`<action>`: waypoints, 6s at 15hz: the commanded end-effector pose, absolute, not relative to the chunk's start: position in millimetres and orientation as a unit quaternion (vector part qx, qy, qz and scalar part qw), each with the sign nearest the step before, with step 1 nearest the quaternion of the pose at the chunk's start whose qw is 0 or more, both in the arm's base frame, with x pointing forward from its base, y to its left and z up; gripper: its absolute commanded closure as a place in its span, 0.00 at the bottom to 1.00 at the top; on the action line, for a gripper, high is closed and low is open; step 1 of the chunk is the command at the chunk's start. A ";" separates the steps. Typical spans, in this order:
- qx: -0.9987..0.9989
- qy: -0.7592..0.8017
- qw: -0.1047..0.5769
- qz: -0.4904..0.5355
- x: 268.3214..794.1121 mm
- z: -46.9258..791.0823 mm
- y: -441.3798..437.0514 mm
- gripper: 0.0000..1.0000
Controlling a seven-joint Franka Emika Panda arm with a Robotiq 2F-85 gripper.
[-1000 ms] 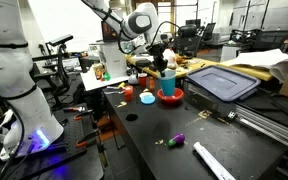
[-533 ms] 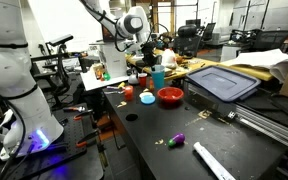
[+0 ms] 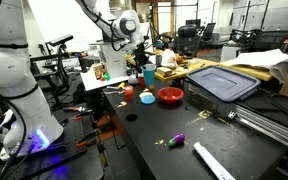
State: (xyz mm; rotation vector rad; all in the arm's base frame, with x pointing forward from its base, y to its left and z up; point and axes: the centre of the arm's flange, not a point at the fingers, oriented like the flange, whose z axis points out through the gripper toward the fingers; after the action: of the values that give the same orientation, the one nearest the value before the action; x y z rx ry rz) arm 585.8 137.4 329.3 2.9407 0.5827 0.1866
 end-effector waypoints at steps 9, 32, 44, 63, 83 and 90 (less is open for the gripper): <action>0.949 0.312 0.042 -0.009 564.5 327.3 224.5 0.99; 0.917 0.389 0.081 0.012 580.2 234.6 291.5 0.96; 0.926 0.367 0.085 -0.001 572.2 316.2 265.4 0.00; 0.985 0.125 0.113 0.015 605.3 390.6 117.0 0.00; 0.984 -0.171 0.049 -0.024 602.3 378.4 -61.6 0.00; 0.976 -0.216 0.005 -0.038 587.5 371.3 -92.0 0.00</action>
State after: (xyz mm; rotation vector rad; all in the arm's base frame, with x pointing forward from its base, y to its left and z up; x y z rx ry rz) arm 609.1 -79.5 367.7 3.0281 -0.6299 -0.0793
